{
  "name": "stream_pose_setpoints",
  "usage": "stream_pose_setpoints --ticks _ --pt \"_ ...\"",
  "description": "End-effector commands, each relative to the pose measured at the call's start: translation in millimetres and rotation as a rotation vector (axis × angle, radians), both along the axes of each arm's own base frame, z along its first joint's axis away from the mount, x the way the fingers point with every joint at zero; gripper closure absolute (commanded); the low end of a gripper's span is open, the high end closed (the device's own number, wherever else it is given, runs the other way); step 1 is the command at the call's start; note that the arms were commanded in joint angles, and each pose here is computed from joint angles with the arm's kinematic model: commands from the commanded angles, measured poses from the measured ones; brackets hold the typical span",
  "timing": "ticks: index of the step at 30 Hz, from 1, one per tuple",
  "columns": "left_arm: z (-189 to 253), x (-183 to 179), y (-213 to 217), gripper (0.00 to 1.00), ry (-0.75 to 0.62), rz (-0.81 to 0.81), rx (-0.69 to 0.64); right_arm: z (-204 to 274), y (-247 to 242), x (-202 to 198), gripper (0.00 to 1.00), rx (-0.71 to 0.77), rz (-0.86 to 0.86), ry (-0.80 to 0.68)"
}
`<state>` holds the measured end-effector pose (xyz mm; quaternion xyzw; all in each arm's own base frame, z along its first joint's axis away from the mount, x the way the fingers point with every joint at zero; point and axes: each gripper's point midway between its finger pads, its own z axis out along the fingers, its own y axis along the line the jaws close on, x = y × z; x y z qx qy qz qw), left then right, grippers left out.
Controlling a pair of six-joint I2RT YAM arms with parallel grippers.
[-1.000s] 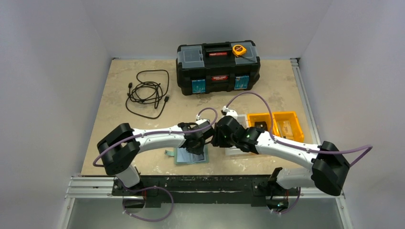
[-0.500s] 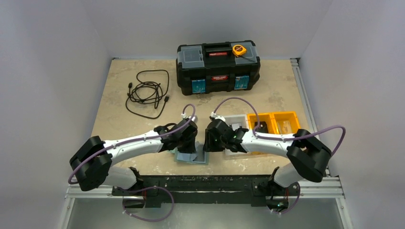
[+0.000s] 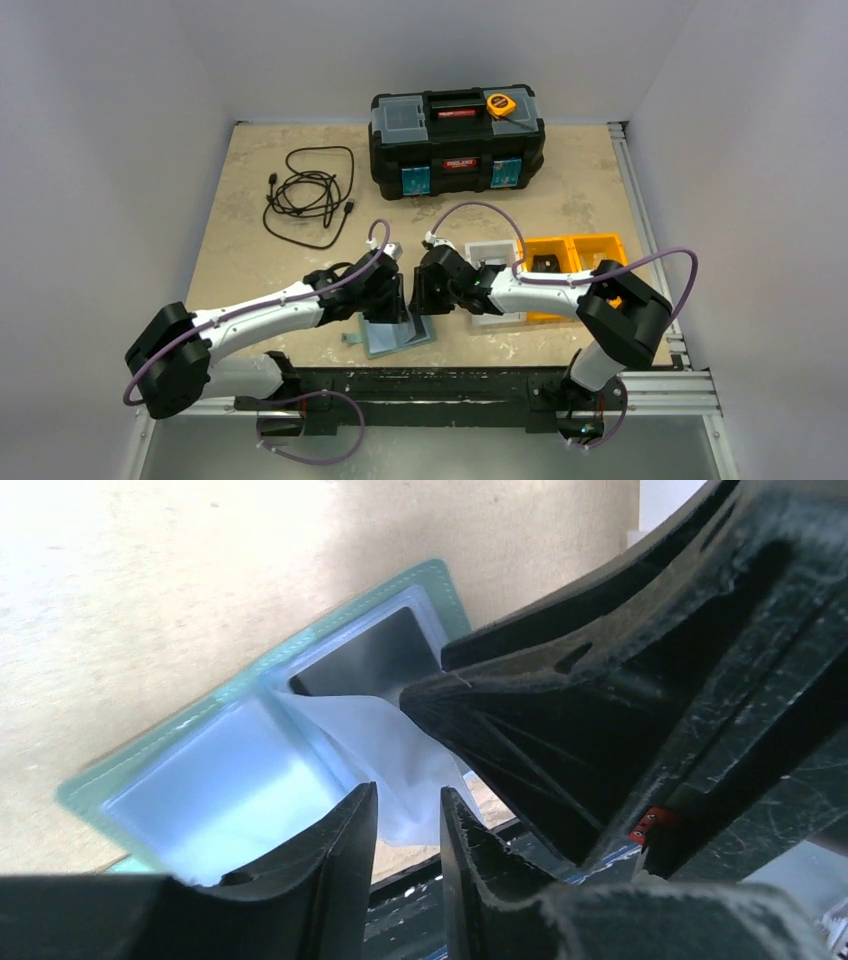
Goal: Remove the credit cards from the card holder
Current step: Remove the credit card from the card holder.
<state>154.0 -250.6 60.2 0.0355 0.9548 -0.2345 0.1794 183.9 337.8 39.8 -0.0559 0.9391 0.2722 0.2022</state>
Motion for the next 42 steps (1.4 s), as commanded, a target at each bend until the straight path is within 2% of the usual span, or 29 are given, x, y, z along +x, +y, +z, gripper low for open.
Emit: stream_pose_setpoints --ticks 1,9,16,23,29,34,39,42 --pt "16.0 7.7 24.5 0.69 -0.052 0.094 0.047 29.5 28.7 1.7 0.7 0.101 0.055 -0.039" --pt "44.5 1.8 88.8 0.67 -0.133 0.271 0.162 41.5 50.7 -12.8 0.7 0.133 0.11 -0.037" --pt "58.4 -5.8 105.4 0.66 -0.148 0.316 0.128 25.2 87.8 -37.5 0.71 0.126 0.189 0.004" --pt "59.1 -9.3 92.0 0.66 -0.115 0.286 0.066 -3.6 95.2 -46.6 0.74 0.09 0.199 0.059" --pt "59.6 -10.3 71.9 0.67 -0.073 0.267 -0.026 28.7 89.2 -39.4 0.73 0.115 0.171 0.0" --pt "56.8 -7.2 49.3 0.7 -0.017 0.251 -0.143 48.4 52.6 -22.9 0.7 0.028 0.076 -0.086" --pt "51.2 -1.4 24.8 0.72 0.033 0.219 -0.265 46.7 12.0 -11.9 0.64 -0.043 0.007 -0.126" --pt "39.7 2.3 17.5 0.73 0.067 0.216 -0.285 40.1 -4.1 -9.8 0.63 -0.098 -0.009 -0.143"
